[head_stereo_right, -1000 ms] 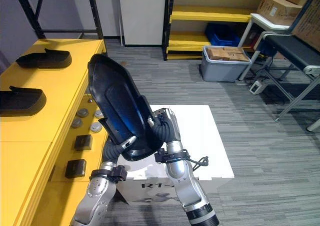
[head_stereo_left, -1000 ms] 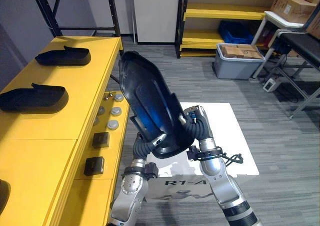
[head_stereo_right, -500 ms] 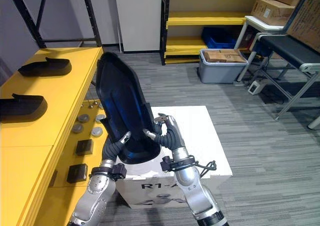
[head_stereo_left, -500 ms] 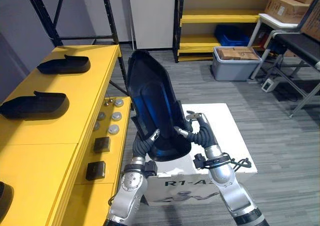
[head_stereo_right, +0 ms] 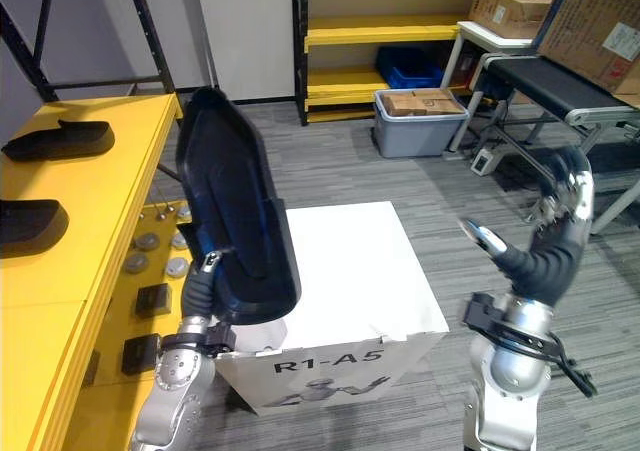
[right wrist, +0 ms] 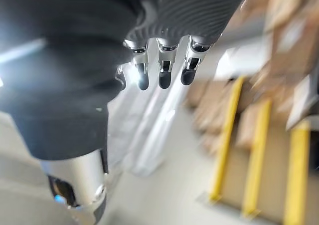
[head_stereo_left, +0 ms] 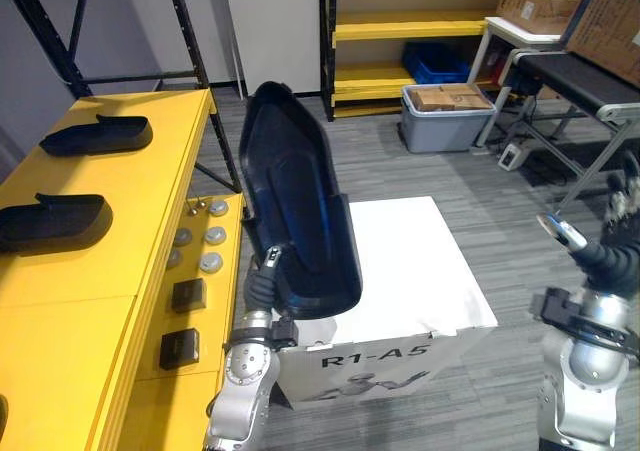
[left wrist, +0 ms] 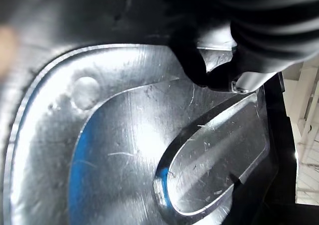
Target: Walk over and take plastic housings, then place them on the shelf
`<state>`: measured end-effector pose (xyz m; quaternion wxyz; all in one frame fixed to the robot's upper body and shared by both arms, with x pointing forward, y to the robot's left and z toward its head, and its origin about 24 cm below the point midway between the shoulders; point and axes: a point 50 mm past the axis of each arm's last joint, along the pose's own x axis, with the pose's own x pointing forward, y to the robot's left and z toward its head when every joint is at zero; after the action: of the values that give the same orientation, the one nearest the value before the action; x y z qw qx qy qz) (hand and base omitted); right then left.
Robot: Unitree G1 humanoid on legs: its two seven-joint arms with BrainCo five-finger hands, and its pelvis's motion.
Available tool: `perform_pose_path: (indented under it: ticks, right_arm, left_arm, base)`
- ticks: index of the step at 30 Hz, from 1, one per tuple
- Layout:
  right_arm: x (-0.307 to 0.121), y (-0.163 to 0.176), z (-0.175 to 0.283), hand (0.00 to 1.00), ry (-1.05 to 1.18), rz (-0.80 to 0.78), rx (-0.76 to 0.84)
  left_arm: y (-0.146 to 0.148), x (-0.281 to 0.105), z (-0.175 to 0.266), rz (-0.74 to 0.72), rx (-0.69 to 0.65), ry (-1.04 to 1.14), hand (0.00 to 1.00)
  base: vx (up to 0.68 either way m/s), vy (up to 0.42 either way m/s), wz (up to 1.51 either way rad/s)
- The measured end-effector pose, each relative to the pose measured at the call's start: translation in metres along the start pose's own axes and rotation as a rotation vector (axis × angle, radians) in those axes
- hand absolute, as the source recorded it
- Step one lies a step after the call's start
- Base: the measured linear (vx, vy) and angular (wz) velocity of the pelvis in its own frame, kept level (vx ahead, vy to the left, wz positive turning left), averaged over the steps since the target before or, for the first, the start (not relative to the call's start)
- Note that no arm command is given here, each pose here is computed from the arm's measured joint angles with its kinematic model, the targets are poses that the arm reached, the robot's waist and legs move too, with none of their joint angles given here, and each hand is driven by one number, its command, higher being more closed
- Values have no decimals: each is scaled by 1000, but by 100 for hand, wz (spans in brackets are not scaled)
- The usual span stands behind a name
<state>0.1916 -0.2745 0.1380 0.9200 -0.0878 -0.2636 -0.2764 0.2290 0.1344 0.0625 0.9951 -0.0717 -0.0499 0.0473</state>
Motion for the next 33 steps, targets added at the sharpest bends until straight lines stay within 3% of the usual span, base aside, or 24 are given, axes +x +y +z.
perform_pose_path:
  ticks: [2, 4, 9, 13, 18, 21, 33]
  right_arm:
    - [-13, -17, -25, 0, 132, -56, -69]
    - [-47, -44, -70, 0, 402, -137, -159]
    - [-112, -67, -120, 0, 779, -191, -220]
    - [-167, -57, -147, 0, 1047, -134, -164]
    - [-235, -19, -161, 0, 1340, 110, -68]
    - [-258, -6, -163, 0, 1438, 225, -54]
    - [-258, 14, -169, 0, 1440, 500, -148]
  left_arm:
    - [6, -4, 1, 24, 14, -2, 100]
    - [13, -10, -1, 49, 24, 2, 100]
    - [16, -20, 1, 55, 19, 2, 100]
    - [15, -26, 0, 44, 3, 10, 100]
    - [13, -29, -3, 18, 0, 25, 100]
    - [10, -29, -4, 2, -3, 31, 100]
    - [5, -32, -10, -24, 8, 59, 100]
  base:
    - [33, 1, -5]
    - [20, 4, -4]
    - [1, 15, -5]
    - [-4, 5, -1]
    - [-6, 1, 1]
    - [-4, 9, 4]
    - [-25, 8, 53]
